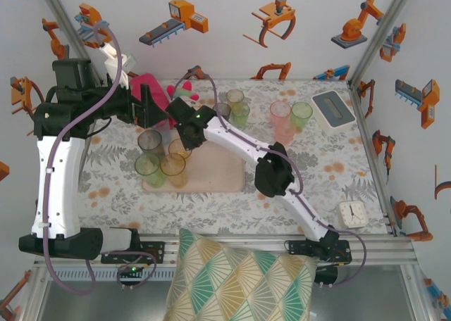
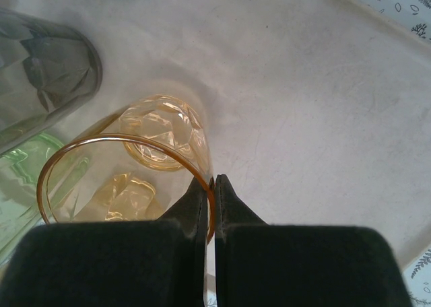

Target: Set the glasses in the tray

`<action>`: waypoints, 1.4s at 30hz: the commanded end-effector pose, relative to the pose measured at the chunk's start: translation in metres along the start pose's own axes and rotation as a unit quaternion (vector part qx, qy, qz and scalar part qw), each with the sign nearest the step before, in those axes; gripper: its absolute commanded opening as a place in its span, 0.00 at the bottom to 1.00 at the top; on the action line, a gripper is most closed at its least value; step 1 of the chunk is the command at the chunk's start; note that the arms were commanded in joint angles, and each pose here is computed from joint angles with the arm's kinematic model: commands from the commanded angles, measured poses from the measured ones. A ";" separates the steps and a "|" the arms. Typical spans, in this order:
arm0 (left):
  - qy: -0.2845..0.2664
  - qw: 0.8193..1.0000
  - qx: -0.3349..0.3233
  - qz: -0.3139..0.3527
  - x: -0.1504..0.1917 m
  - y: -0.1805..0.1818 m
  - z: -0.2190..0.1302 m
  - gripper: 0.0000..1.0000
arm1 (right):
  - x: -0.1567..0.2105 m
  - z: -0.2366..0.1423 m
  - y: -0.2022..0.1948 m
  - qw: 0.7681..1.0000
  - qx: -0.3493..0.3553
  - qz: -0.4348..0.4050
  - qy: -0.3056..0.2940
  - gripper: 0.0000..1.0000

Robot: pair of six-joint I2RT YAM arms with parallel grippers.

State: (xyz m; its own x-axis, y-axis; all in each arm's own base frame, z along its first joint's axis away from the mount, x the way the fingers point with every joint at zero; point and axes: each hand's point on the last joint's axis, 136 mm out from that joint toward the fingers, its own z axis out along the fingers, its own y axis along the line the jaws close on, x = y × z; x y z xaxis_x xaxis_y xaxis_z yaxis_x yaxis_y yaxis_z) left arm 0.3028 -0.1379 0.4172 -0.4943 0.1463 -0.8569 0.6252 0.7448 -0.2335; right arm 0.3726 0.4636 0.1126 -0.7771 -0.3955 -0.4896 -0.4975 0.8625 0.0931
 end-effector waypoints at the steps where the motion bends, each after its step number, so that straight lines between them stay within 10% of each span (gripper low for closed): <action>1: -0.017 1.000 0.010 0.003 -0.005 -0.007 -0.007 0.97 | -0.007 -0.007 0.013 1.000 -0.016 -0.007 -0.013 0.02; 42: -0.021 1.000 0.006 0.001 -0.006 -0.005 -0.010 0.97 | -0.018 -0.018 0.016 0.999 -0.020 -0.019 -0.029 0.36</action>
State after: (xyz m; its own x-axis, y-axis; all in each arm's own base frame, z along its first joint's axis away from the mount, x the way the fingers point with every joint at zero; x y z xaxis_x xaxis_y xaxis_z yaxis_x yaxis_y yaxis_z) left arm 0.3026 -0.1360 0.4201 -0.4855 0.1355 -0.8637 0.6222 0.7475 -0.2325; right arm 0.3727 0.4767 0.1241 -0.7593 -0.3949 -0.5172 -0.5231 0.8432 0.1242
